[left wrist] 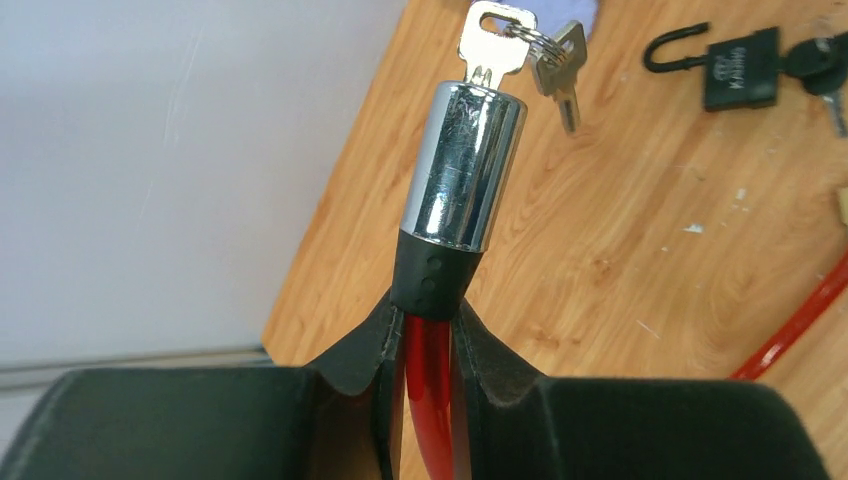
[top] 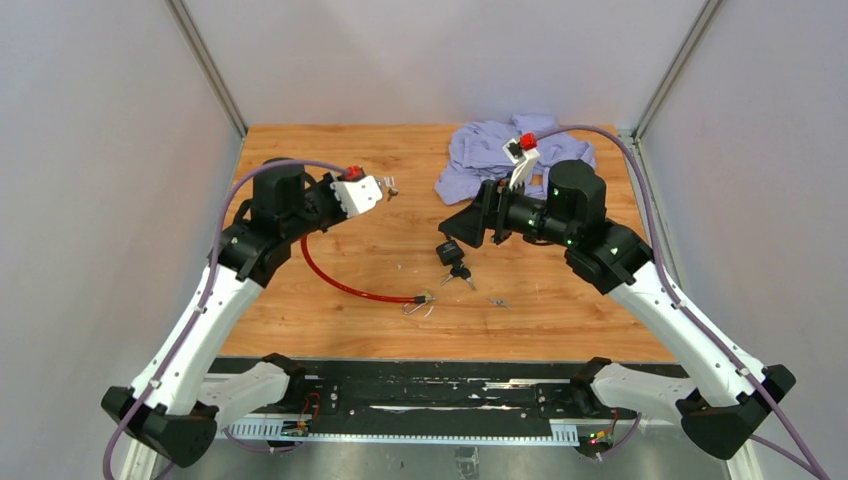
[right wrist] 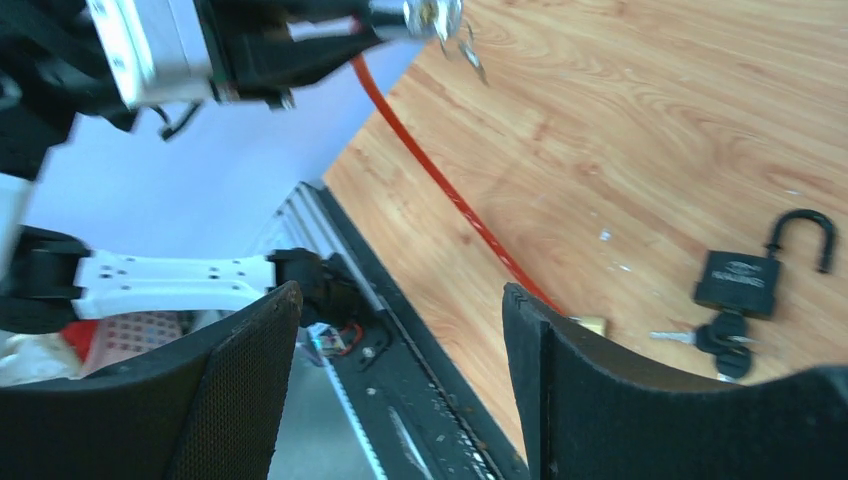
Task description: Unlock with the key
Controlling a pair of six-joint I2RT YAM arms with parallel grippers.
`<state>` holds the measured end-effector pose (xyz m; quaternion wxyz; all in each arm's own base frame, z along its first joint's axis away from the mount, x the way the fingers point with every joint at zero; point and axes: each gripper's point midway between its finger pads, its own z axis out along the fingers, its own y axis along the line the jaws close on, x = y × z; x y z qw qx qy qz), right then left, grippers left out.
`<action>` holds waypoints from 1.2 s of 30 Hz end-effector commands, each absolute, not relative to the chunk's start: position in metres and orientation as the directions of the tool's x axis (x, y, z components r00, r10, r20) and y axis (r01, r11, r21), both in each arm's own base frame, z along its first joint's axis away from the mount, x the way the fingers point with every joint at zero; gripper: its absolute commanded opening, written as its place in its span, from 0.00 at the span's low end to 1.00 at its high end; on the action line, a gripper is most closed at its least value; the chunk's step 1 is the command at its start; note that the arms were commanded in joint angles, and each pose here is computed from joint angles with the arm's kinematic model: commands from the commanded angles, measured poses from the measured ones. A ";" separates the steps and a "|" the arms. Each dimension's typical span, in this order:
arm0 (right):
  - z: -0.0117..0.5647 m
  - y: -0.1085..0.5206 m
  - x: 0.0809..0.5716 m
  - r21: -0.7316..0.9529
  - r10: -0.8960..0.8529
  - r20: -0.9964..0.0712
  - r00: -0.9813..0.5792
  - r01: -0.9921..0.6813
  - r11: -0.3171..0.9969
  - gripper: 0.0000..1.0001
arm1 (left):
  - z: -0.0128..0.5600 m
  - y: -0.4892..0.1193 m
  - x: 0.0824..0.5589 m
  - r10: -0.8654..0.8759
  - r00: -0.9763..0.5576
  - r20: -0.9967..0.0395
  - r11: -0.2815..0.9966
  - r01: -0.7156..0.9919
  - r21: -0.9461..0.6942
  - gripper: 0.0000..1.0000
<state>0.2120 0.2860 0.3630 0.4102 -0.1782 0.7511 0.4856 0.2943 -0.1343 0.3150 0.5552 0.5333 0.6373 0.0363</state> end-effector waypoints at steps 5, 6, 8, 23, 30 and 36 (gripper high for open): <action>0.307 0.253 0.230 0.460 0.057 -0.817 -0.573 -0.589 0.664 0.72 | 0.362 -0.106 0.371 0.775 0.120 -0.620 0.533 0.403 0.744 0.00; 0.304 0.251 0.230 0.457 0.055 -0.816 -0.576 -0.583 0.671 0.72 | 0.357 -0.103 0.379 0.787 0.109 -0.607 0.524 0.399 0.752 0.00; 0.297 0.249 0.230 0.455 0.054 -0.811 -0.583 -0.570 0.684 0.72 | 0.347 -0.097 0.394 0.805 0.085 -0.587 0.512 0.401 0.760 0.00; 0.223 0.231 0.236 0.390 -0.022 -0.735 -0.678 -0.449 0.804 0.69 | 0.216 -0.099 0.454 0.848 -0.106 -0.519 0.457 0.641 0.616 0.00; 0.213 0.231 0.236 0.383 -0.041 -0.722 -0.691 -0.447 0.808 0.69 | 0.156 -0.082 0.480 0.869 -0.237 -0.435 0.453 0.735 0.504 0.00; 0.206 0.232 0.239 0.376 -0.045 -0.710 -0.702 -0.434 0.819 0.69 | 0.113 -0.077 0.501 0.895 -0.256 -0.364 0.419 0.761 0.494 0.03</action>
